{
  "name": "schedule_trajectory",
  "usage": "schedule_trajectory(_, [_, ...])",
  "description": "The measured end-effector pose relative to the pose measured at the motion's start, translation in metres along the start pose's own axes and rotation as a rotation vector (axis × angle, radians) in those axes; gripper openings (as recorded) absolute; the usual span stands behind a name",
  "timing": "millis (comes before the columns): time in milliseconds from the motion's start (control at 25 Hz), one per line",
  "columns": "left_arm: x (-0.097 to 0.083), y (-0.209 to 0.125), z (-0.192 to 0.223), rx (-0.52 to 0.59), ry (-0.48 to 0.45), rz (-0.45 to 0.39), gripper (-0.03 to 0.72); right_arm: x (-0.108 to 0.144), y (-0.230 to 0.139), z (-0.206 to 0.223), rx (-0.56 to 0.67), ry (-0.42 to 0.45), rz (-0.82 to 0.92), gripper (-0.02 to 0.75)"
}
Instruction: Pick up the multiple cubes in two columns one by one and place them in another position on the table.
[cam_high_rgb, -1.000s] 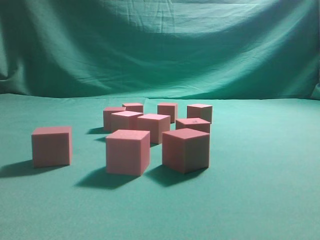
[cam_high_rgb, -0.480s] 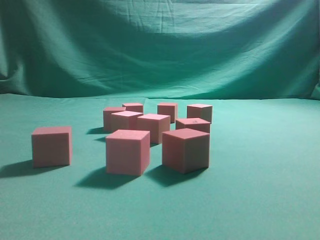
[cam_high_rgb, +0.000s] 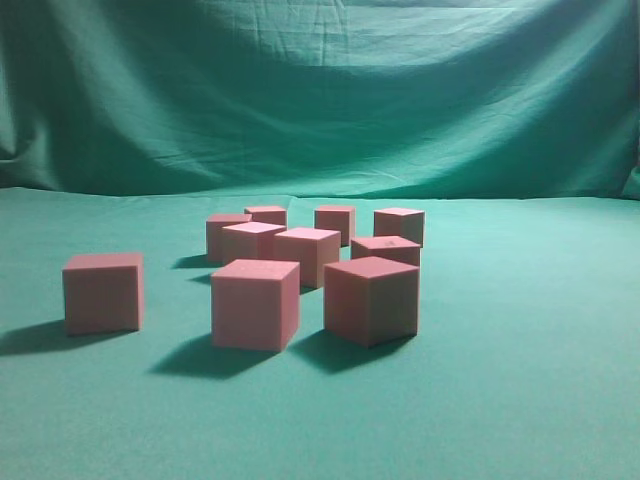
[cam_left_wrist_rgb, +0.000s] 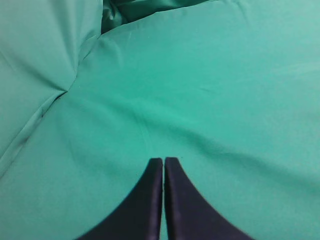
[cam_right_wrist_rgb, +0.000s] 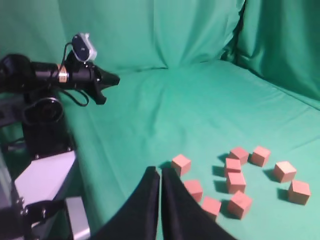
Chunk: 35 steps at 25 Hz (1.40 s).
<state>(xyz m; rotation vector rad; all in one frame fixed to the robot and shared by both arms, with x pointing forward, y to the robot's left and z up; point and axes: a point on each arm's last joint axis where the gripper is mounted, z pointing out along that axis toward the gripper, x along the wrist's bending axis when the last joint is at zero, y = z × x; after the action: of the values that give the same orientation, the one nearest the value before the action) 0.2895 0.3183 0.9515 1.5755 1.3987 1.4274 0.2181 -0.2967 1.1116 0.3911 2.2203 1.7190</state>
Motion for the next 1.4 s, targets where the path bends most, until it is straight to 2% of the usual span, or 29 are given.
schedule_trajectory(360, [0.000,0.000,0.000,0.000,0.000,0.000,0.000,0.000,-0.009,0.012,-0.023,0.008,0.037,0.000])
schedule_trajectory(560, [0.000,0.000,0.000,0.000,0.000,0.000,0.000,0.006,-0.010,0.012,-0.014,0.074,0.093,0.000])
schedule_trajectory(680, [0.000,0.000,0.000,0.000,0.000,0.000,0.000,0.005,-0.006,0.011,-0.057,0.063,0.099,0.000])
schedule_trajectory(840, [0.000,0.000,0.000,0.000,0.000,0.000,0.000,-0.001,0.002,0.011,-0.147,0.005,0.069,0.000])
schedule_trajectory(1000, [0.000,0.000,0.000,0.000,0.000,0.000,0.000,-0.006,-0.006,0.021,-0.154,-0.051,0.041,0.000])
schedule_trajectory(1400, [0.000,0.000,0.000,0.000,0.000,0.000,0.000,-0.028,-0.089,0.074,-0.206,-0.394,0.064,0.000])
